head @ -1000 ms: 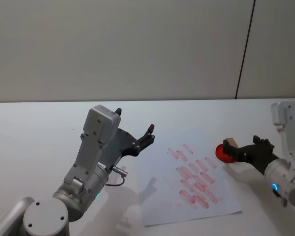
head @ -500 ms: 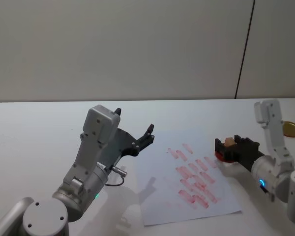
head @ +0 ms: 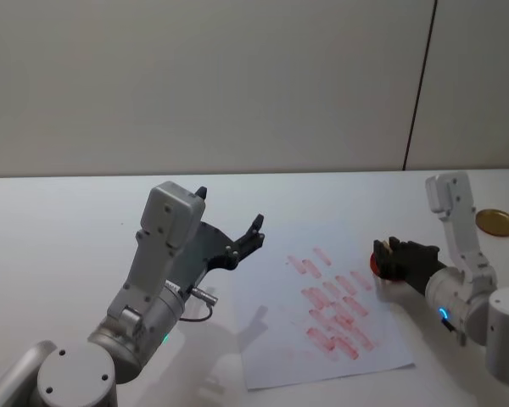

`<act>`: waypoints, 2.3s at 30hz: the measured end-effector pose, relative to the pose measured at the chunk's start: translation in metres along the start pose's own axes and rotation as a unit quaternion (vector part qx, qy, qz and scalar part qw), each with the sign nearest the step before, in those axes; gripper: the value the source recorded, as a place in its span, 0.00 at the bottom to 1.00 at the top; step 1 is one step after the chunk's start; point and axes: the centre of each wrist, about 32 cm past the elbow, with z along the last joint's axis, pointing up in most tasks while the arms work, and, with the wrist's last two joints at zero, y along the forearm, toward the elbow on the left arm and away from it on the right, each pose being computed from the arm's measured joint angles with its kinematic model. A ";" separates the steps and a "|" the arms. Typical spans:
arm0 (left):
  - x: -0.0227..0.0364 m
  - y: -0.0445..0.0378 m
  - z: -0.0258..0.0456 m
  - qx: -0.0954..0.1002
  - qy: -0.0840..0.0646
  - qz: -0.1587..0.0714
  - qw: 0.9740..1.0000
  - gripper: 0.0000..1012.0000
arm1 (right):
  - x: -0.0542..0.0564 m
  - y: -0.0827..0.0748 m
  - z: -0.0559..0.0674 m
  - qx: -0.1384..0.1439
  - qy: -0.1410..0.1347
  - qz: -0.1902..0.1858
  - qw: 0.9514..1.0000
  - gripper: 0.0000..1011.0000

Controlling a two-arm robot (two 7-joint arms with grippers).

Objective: Use the one hand to pick up the stamp and affix it onto the A4 paper.

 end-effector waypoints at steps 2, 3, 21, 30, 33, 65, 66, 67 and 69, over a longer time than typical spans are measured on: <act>0.0000 0.0000 0.0000 0.000 0.000 0.000 1.000 0.98 | 0.000 0.001 0.000 -0.003 0.000 -0.002 1.000 0.23; 0.0000 0.0000 0.0000 0.000 0.000 0.000 1.000 0.98 | 0.000 0.001 0.000 -0.004 0.000 -0.003 1.000 0.22; 0.0000 0.0000 0.0000 0.000 0.000 0.000 1.000 0.98 | 0.003 0.004 -0.001 -0.013 -0.001 -0.012 1.000 0.22; 0.0000 0.0000 0.0000 0.000 0.000 0.000 1.000 0.98 | 0.000 -0.001 0.007 0.019 -0.007 -0.009 1.000 0.22; 0.0000 0.0000 0.0000 0.000 0.000 0.000 1.000 0.98 | -0.002 -0.004 0.012 0.033 -0.010 -0.006 0.999 0.22; 0.0000 0.0000 0.0000 0.000 0.000 0.000 1.000 0.98 | -0.017 -0.010 0.009 0.133 0.068 0.106 0.983 0.22; 0.0000 0.0000 0.0000 0.000 0.000 0.000 1.000 0.98 | -0.017 -0.009 0.007 0.131 0.072 0.109 0.983 0.22; 0.0000 0.0000 0.0000 0.000 0.000 0.000 1.000 0.98 | -0.018 -0.009 0.005 0.129 0.077 0.112 0.982 0.22; 0.0000 0.0000 0.0000 0.000 0.000 0.000 1.000 0.98 | -0.018 -0.006 -0.001 0.122 0.089 0.119 0.981 0.22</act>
